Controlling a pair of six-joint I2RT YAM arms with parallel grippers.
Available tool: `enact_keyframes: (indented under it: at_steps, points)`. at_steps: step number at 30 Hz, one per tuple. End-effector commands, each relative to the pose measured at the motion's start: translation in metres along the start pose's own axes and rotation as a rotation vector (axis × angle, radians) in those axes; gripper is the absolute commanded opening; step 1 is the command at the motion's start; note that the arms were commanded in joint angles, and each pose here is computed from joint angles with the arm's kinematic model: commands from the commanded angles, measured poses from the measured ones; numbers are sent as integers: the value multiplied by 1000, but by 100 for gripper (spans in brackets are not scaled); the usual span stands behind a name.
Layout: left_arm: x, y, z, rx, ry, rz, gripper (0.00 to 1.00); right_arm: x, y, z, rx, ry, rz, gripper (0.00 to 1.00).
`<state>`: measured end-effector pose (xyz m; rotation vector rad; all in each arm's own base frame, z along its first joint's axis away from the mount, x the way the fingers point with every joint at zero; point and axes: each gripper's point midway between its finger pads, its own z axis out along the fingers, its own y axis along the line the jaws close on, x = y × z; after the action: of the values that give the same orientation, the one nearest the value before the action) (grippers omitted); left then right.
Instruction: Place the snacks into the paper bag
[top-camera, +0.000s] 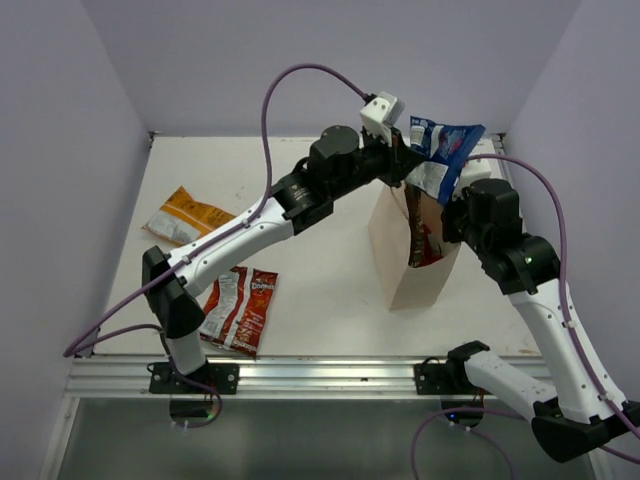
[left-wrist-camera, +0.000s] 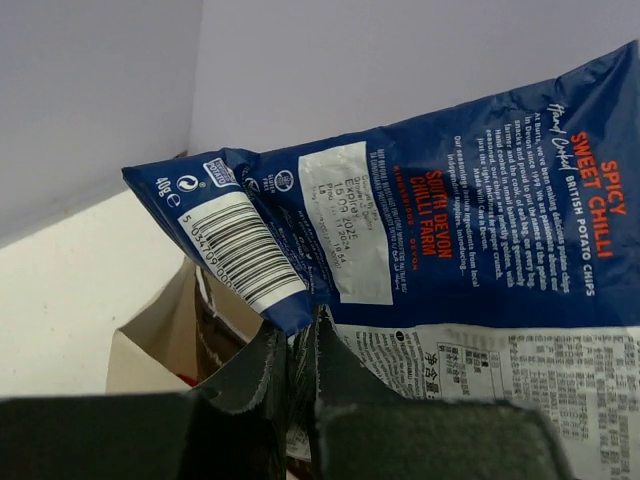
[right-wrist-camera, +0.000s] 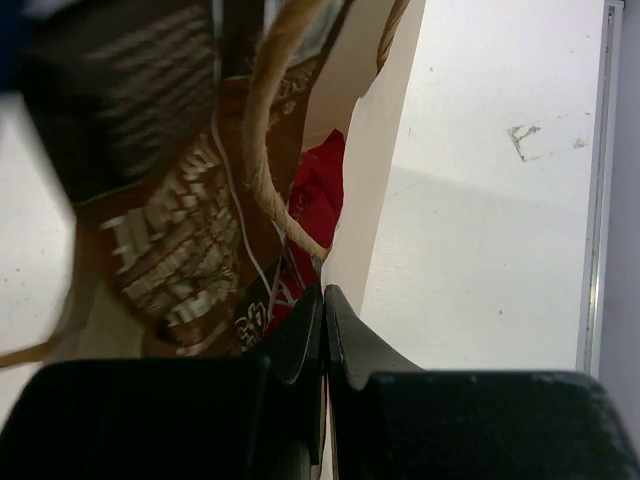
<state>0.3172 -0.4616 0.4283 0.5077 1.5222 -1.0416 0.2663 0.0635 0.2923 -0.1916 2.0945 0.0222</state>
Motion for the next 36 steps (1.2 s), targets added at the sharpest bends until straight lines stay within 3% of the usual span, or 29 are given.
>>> enact_keyframes:
  at_steps: [1,10,17,21,36]
  points:
    - [38,15,11,-46,105,21,0,-3,-3,-5,12,-16,-7,3]
    - [87,58,9,-240,278,108,0,-4,-5,-7,24,-18,-8,3]
    - [69,68,5,-361,328,229,0,-4,-5,-6,26,-13,-7,3]
    - [44,41,3,-336,280,285,0,-4,-5,-5,28,-12,-8,3]
    - [86,78,-30,-530,478,371,0,-4,-6,-6,31,-12,-6,3]
